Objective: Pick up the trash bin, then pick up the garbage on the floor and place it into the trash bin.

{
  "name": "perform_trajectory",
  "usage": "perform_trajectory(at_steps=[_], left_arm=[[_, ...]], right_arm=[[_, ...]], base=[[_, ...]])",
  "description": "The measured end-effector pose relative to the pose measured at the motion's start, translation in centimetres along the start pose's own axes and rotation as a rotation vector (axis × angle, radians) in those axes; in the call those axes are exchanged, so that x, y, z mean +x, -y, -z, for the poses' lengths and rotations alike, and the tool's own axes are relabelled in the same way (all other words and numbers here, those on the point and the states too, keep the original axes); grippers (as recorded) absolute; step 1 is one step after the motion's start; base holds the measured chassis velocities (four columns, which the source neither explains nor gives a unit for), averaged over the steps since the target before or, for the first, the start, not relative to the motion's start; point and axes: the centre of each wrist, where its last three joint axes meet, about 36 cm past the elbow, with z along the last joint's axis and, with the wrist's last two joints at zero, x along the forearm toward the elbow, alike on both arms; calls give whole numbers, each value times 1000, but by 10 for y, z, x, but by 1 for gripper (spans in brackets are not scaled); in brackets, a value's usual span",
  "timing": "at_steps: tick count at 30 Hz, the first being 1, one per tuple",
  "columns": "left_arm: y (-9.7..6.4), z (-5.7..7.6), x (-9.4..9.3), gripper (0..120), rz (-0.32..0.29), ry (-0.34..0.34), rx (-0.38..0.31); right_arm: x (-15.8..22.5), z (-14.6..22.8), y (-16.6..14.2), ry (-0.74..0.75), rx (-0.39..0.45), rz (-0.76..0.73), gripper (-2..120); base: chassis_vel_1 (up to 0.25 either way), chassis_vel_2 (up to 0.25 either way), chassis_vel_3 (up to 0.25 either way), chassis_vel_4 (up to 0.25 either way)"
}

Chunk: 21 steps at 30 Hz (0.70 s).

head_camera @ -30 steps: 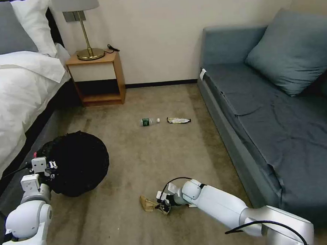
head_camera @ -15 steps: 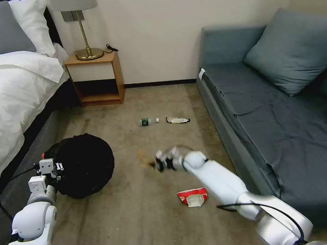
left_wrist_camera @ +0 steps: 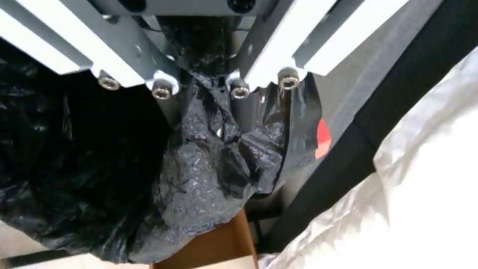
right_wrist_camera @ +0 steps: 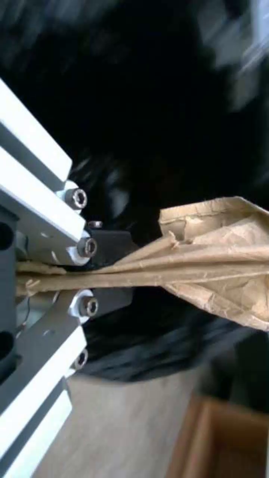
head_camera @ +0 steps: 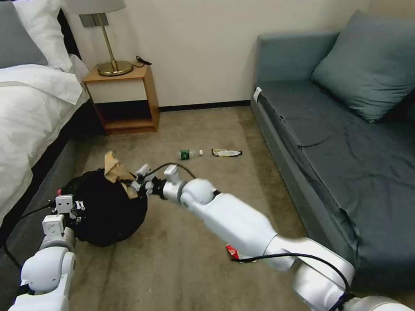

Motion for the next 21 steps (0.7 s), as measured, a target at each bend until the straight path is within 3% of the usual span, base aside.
perform_trajectory(at_steps=[3, 7, 17, 21], left_arm=[[5, -2, 3, 4, -5, -5, 9], [11, -7, 6, 4, -8, -15, 13], [31, -7, 6, 4, -38, -13, 10], [34, -8, 6, 4, -42, -14, 8]], right_arm=[[2, -31, -10, -46, 1, -59, 0], [2, -42, -20, -61, 3, -37, 0], [-5, -22, -42, -5, 20, -3, 0], [-7, -13, -51, -1, 23, -2, 13]], base=[[0, 0, 0, 0], [0, 0, 0, 0], [0, 0, 0, 0], [0, 0, 0, 0]])
